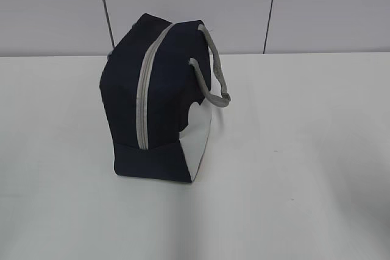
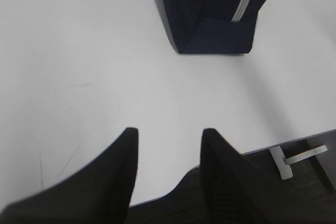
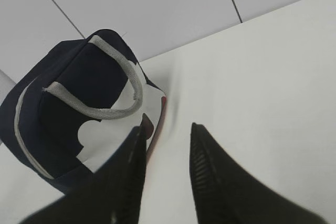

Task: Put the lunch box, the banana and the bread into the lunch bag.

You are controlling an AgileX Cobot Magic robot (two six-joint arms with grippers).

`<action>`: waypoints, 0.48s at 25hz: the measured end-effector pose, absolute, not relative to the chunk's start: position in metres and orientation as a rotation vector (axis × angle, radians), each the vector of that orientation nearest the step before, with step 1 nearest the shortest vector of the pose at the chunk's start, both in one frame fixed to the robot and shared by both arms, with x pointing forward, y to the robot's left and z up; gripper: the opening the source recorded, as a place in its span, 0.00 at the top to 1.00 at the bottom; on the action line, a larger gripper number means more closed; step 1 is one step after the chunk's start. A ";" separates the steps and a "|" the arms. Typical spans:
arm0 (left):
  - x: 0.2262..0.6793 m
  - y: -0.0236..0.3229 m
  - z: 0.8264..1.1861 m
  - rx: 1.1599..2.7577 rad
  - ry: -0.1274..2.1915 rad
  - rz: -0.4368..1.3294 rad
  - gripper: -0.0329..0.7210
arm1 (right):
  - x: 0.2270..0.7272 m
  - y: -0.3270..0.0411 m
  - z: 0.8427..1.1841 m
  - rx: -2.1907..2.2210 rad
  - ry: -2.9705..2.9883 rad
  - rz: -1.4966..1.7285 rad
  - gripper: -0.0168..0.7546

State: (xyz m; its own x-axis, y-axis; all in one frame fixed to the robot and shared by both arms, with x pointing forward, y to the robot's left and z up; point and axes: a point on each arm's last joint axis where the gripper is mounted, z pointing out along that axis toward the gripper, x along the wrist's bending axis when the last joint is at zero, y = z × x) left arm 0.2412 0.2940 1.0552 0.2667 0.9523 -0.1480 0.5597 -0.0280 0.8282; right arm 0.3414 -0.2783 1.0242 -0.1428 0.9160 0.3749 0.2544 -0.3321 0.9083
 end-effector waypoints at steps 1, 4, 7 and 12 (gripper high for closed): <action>0.241 0.294 1.055 1.700 1.400 0.590 0.56 | 0.342 -0.280 1.023 1.564 1.319 1.500 0.70; 0.241 0.294 1.055 1.698 1.398 0.591 0.56 | 0.343 -0.285 1.024 1.568 1.252 1.466 0.70; 0.241 0.294 1.055 1.697 1.398 0.591 0.57 | 0.343 -0.287 1.024 1.560 1.235 1.448 0.70; 0.241 0.294 1.055 1.697 1.398 0.591 0.58 | 0.343 -0.285 1.025 1.526 1.264 1.440 0.70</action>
State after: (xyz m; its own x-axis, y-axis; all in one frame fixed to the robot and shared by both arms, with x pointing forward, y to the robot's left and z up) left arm 0.2408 0.2942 1.0552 0.2671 0.9522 -0.1480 0.5573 -0.0273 0.8299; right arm 0.3431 -0.2850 1.0247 -0.0833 0.9441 0.3189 0.1938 -0.2986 0.9345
